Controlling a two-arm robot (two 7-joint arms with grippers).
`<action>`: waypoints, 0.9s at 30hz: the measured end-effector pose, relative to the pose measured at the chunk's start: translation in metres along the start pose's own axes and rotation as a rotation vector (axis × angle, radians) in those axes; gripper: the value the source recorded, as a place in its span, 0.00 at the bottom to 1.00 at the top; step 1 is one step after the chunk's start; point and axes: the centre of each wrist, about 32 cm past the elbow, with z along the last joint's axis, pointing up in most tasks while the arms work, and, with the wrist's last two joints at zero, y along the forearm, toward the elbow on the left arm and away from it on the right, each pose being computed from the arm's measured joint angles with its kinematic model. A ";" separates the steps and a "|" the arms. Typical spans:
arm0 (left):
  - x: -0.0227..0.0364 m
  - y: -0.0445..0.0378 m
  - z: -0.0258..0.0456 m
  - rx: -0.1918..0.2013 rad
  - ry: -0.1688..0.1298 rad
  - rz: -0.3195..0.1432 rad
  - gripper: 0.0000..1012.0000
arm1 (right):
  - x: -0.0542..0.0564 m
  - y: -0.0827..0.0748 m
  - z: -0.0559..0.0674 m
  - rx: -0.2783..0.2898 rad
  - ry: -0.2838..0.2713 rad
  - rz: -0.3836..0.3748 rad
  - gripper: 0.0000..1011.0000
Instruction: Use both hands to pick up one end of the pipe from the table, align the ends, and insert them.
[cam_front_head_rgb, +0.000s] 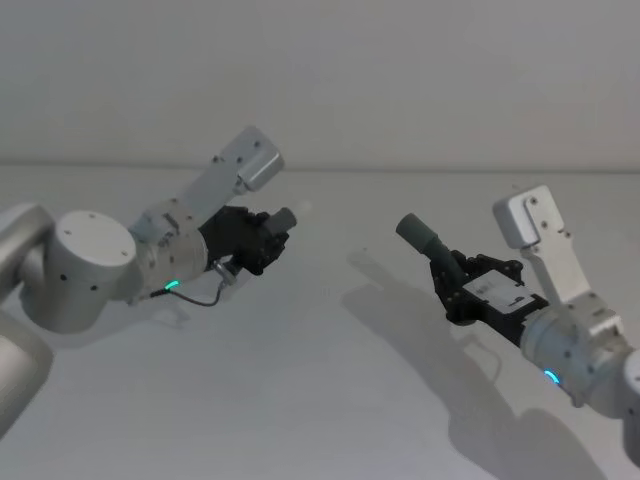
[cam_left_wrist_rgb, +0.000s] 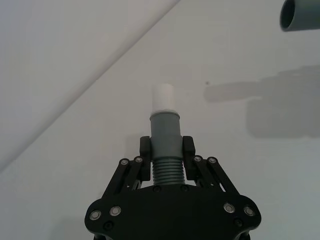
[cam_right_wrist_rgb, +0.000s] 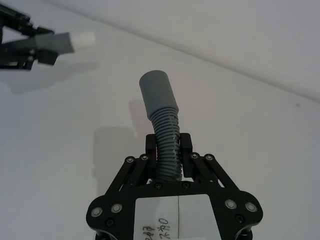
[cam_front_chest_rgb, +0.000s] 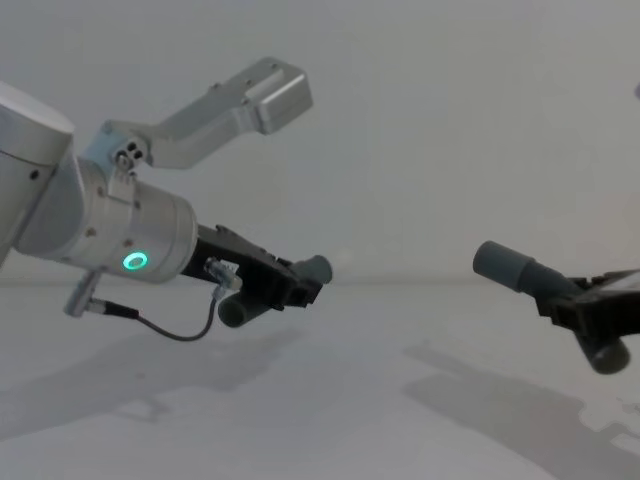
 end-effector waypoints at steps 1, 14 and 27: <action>0.0013 0.0007 0.0001 -0.007 -0.007 -0.011 0.35 | 0.001 -0.001 0.000 0.004 -0.007 0.007 0.26; 0.0263 0.0144 0.0020 -0.082 -0.089 -0.173 0.35 | 0.022 -0.027 -0.010 0.047 -0.206 0.080 0.26; 0.0502 0.0256 0.0092 -0.131 -0.170 -0.362 0.35 | 0.025 -0.040 -0.014 0.132 -0.396 0.089 0.26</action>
